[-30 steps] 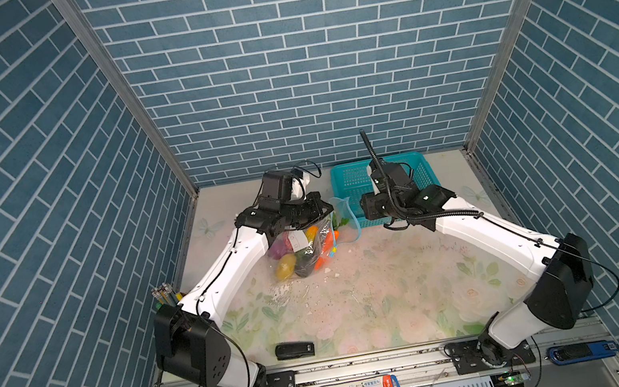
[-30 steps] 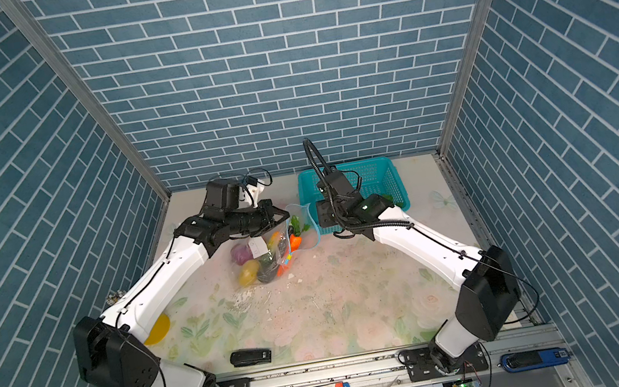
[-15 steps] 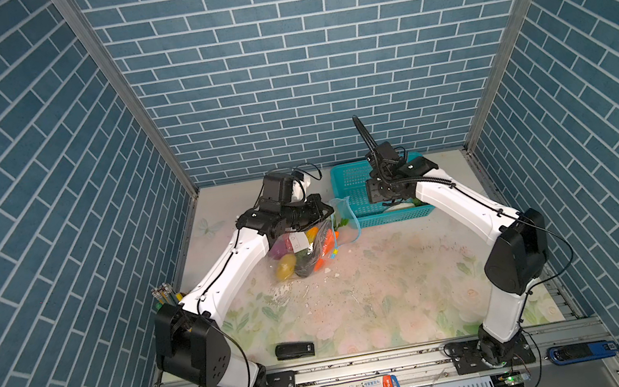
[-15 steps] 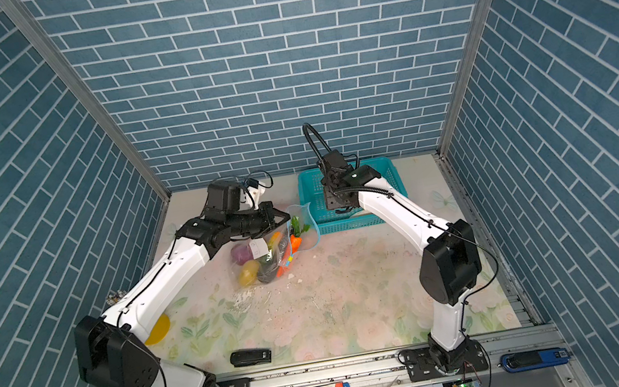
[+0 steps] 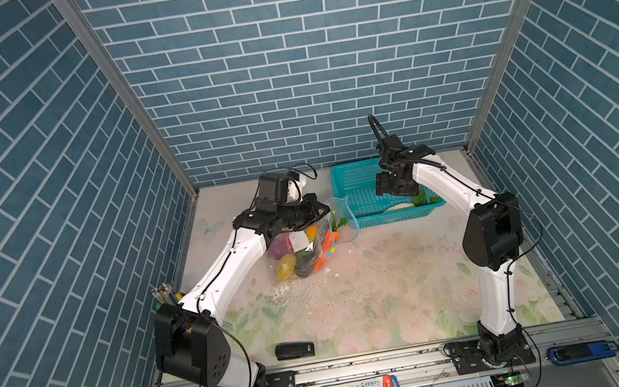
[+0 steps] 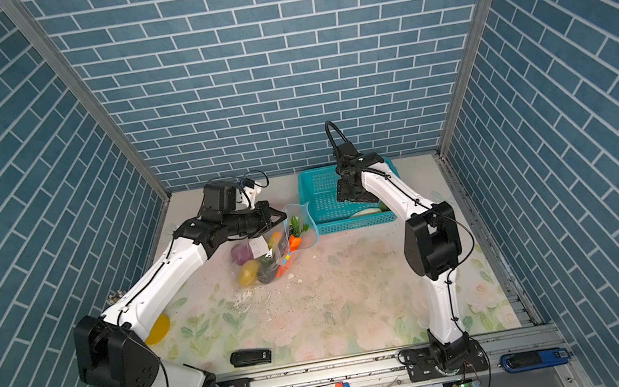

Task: Place the food in the zip-top bag and seal the zipper
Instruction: 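Withdraw the open right gripper from the bag over the basket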

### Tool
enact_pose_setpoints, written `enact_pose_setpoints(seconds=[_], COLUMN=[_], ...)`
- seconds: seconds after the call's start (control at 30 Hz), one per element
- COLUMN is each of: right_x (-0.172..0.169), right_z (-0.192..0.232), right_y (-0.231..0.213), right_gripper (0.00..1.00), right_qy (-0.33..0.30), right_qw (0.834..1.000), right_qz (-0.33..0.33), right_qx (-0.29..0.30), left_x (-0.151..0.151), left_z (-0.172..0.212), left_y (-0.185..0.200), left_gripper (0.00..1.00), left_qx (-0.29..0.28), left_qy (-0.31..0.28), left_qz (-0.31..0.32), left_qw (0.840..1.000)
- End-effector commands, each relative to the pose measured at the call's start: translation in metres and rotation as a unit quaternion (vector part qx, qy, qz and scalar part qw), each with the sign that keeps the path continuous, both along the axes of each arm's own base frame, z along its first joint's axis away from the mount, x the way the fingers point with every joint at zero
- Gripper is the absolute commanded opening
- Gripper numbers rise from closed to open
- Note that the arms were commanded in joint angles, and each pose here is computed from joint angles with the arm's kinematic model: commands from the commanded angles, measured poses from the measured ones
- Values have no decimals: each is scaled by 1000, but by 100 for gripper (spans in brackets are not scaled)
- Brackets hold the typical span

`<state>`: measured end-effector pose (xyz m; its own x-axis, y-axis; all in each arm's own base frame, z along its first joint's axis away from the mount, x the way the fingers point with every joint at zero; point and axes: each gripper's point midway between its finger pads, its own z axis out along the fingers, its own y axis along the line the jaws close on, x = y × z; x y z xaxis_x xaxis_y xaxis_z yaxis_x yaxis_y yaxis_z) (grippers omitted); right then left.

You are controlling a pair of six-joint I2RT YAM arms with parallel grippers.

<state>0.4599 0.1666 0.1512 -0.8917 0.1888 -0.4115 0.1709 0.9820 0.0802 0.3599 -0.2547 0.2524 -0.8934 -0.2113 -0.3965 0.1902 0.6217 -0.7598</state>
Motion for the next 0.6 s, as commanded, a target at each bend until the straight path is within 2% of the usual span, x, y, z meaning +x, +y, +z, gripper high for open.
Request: enact_pose_setpoints(seconds=[0.0,0.37,0.57], right_x=[5,4,8], right_z=[-5,-44,-57], right_y=[-9,-47,-50], right_gripper=[81,82,82], right_qy=[14,78,94], right_qw=[999,991,987], right_qz=[-46,-108,-120], right_qx=[22,25,48], left_x=[4,2,2], left_z=[-4,-3,-2], left_y=[4,14,17], left_gripper=[0,0,0], left_qx=[-7,-14,-20], left_qy=[2,-1,-4], left_qz=[0,8,12], left_qw=[1000,1000,1000])
